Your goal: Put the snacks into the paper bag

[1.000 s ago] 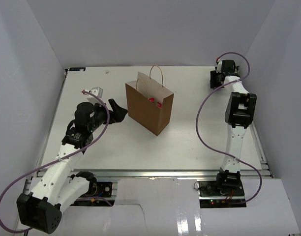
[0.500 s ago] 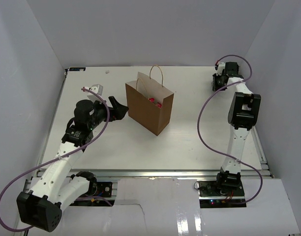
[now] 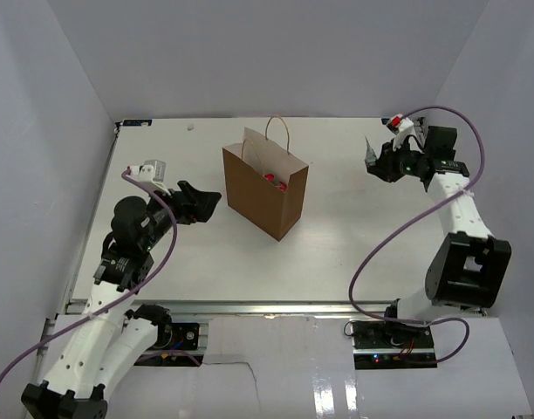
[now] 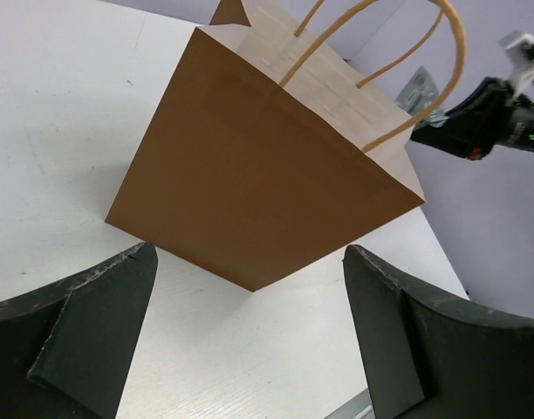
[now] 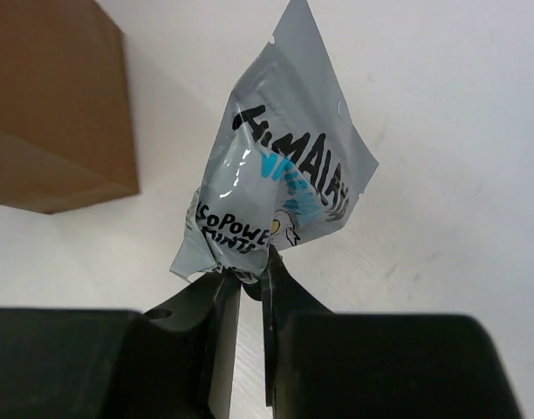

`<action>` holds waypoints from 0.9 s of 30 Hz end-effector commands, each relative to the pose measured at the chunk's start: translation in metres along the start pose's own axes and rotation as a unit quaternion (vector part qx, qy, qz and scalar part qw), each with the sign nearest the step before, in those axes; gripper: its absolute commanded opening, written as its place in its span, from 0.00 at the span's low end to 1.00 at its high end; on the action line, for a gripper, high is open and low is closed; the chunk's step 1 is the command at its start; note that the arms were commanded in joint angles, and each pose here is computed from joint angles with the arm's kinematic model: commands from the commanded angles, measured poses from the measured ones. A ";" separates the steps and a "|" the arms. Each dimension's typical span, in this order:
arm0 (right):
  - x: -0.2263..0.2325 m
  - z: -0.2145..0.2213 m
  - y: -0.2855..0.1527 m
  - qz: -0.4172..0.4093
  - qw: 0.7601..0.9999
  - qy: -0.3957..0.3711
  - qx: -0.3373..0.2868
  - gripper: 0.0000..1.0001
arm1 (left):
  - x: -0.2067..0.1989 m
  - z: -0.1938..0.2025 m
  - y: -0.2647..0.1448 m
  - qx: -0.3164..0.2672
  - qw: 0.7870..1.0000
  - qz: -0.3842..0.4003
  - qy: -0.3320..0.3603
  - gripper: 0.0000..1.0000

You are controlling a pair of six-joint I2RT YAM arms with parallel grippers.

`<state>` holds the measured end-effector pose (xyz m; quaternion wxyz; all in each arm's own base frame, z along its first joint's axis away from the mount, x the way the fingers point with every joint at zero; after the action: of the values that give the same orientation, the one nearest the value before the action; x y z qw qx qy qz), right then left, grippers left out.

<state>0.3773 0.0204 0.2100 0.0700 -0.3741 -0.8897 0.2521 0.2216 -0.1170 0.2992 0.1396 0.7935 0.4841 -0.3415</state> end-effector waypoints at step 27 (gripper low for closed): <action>0.211 -0.208 0.014 -0.262 0.937 -0.066 -0.221 0.11 | -0.016 0.020 -0.059 0.004 0.996 0.033 -0.082 0.98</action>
<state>0.2897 0.2577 0.3576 -0.0005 -0.0825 -0.9946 0.0622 0.1589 -0.1085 0.3098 0.1933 0.7920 0.4414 -0.3749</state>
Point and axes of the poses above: each gripper's point midway between its finger pads, its own y axis out along the fingers, its own x axis along the line the jaws close on, z = x × y, the point moved 5 cm from there along -y, back along the fingers, and after that the axes turned 13 degrees about -y, right-handed, at the moved point
